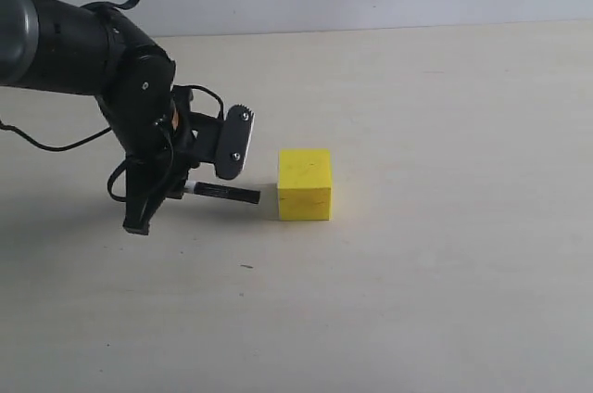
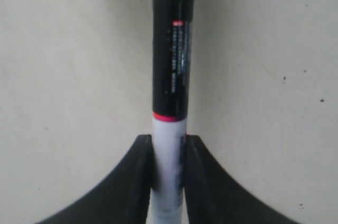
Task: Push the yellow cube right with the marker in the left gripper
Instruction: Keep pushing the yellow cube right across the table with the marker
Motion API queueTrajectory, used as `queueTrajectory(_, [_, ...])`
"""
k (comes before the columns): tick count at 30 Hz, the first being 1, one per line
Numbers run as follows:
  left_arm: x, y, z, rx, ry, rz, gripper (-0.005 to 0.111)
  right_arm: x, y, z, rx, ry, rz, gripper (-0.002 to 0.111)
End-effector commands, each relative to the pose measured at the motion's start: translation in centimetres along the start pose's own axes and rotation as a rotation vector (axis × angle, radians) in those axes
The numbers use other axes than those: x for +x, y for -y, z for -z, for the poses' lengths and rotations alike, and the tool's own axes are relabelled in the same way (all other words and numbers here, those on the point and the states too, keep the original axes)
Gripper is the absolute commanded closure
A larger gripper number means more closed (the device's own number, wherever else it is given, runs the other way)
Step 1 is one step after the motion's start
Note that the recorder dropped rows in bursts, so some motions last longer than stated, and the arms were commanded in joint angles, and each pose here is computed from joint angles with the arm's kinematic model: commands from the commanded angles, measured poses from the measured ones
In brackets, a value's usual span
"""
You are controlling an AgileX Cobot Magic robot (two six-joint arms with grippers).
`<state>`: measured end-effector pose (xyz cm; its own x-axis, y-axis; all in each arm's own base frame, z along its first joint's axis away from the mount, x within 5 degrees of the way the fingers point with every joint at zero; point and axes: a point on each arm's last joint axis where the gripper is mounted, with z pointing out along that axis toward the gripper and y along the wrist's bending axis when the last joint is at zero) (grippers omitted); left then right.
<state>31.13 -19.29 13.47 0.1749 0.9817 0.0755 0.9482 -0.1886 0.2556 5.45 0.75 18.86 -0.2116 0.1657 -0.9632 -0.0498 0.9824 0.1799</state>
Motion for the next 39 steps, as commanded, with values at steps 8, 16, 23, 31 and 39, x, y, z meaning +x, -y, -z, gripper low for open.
queueTrajectory(8, [4.8, -0.4, -0.1, 0.105, -0.092, 0.261, 0.107, 0.1, 0.0, 0.0, 0.001, 0.001, 0.008, 0.108])
queueTrajectory(16, [3.2, -0.4, 0.0, 0.077, -0.038, 0.251, 0.107, 0.1, 0.0, 0.0, 0.002, 0.003, 0.008, 0.108])
queueTrajectory(23, [-5.1, -0.1, 0.7, -0.008, 0.064, 0.079, 0.107, 0.1, 0.0, 0.0, 0.002, 0.003, 0.008, 0.108])
queueTrajectory(31, [-3.8, -1.0, 1.4, 0.076, -0.068, 0.134, 0.107, 0.1, 0.0, 0.0, 0.002, 0.003, 0.008, 0.108])
queueTrajectory(39, [-5.7, -0.8, 0.8, 0.061, 0.018, 0.132, 0.107, 0.1, 0.0, 0.0, 0.002, 0.003, 0.008, 0.108])
